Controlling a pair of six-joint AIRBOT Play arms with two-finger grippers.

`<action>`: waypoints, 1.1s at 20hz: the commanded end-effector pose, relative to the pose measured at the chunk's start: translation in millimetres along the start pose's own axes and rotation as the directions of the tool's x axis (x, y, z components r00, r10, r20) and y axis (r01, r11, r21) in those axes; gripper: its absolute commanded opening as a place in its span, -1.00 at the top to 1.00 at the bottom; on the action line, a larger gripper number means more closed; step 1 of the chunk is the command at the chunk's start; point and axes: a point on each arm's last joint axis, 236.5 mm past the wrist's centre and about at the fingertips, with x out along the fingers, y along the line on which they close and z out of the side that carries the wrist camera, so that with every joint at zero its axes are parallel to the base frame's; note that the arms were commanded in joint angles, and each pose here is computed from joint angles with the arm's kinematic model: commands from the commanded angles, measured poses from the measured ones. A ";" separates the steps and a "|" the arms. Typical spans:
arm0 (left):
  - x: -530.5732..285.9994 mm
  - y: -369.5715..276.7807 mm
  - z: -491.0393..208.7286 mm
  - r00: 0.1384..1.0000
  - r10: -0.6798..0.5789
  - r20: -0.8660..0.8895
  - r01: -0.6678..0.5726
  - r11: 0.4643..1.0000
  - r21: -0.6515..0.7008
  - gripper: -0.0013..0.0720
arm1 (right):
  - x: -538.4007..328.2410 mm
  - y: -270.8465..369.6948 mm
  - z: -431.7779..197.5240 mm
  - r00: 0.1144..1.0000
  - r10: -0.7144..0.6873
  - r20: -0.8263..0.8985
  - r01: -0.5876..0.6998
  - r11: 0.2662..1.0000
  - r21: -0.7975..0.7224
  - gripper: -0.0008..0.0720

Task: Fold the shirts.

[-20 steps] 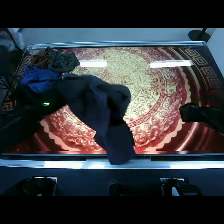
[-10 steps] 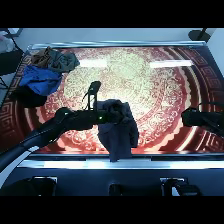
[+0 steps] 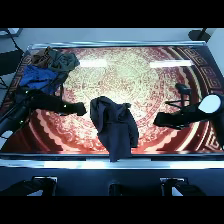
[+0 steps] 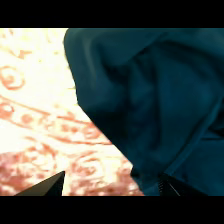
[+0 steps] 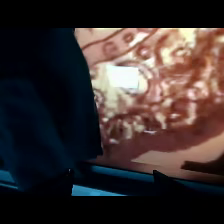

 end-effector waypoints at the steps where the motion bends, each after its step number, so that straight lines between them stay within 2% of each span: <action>1: 29.3 19.1 -37.6 0.990 -0.087 -0.112 0.064 0.979 -0.195 -1.00 | 35.4 16.9 -32.3 0.970 0.134 -0.203 -0.134 0.991 0.013 -0.70; 3: 54.6 7.5 -64.4 0.977 -0.145 -0.159 0.102 0.963 -0.250 -1.00 | 44.7 11.5 -44.7 0.962 0.129 -0.239 -0.126 0.992 0.028 -0.71; 5: 72.4 -3.3 -91.1 0.963 -0.168 -0.211 0.124 0.971 -0.205 -1.00 | 55.0 7.1 -52.2 0.959 0.129 -0.251 -0.123 0.992 0.040 -0.88; 6: 78.1 -9.0 -97.6 0.962 -0.166 -0.216 0.132 0.978 -0.163 -1.00 | 60.5 4.8 -54.4 0.960 0.128 -0.250 -0.122 0.992 0.039 -0.88; 10: 89.4 -47.4 -85.5 0.976 -0.190 -0.109 0.187 0.982 -0.034 -1.00 | 78.8 -2.9 -63.8 0.960 0.126 -0.251 -0.113 0.991 0.065 -0.88; 17: 119.2 -67.8 -73.2 0.981 -0.193 -0.014 0.194 0.981 0.029 -1.00 | 82.8 0.4 -68.0 0.955 0.148 -0.256 -0.144 0.989 0.037 -0.89; 18: 123.4 -68.6 -76.4 0.981 -0.190 -0.024 0.191 0.981 0.032 -0.81 | 83.7 0.7 -68.1 0.955 0.151 -0.256 -0.146 0.988 0.040 -0.89; 19: 127.8 -67.7 -80.0 0.982 -0.185 -0.037 0.186 0.982 0.031 -0.46 | 85.7 1.9 -69.5 0.951 0.160 -0.263 -0.153 0.987 0.048 -0.89; 21: 131.3 -64.9 -79.7 0.983 -0.179 -0.038 0.180 0.983 0.025 0.70 | 93.6 8.5 -75.5 0.941 0.159 -0.298 -0.158 0.987 0.026 -0.89; 22: 129.9 -64.7 -76.6 0.983 -0.181 -0.029 0.181 0.983 0.024 0.89 | 99.9 14.2 -78.1 0.938 0.152 -0.312 -0.160 0.987 -0.002 -0.91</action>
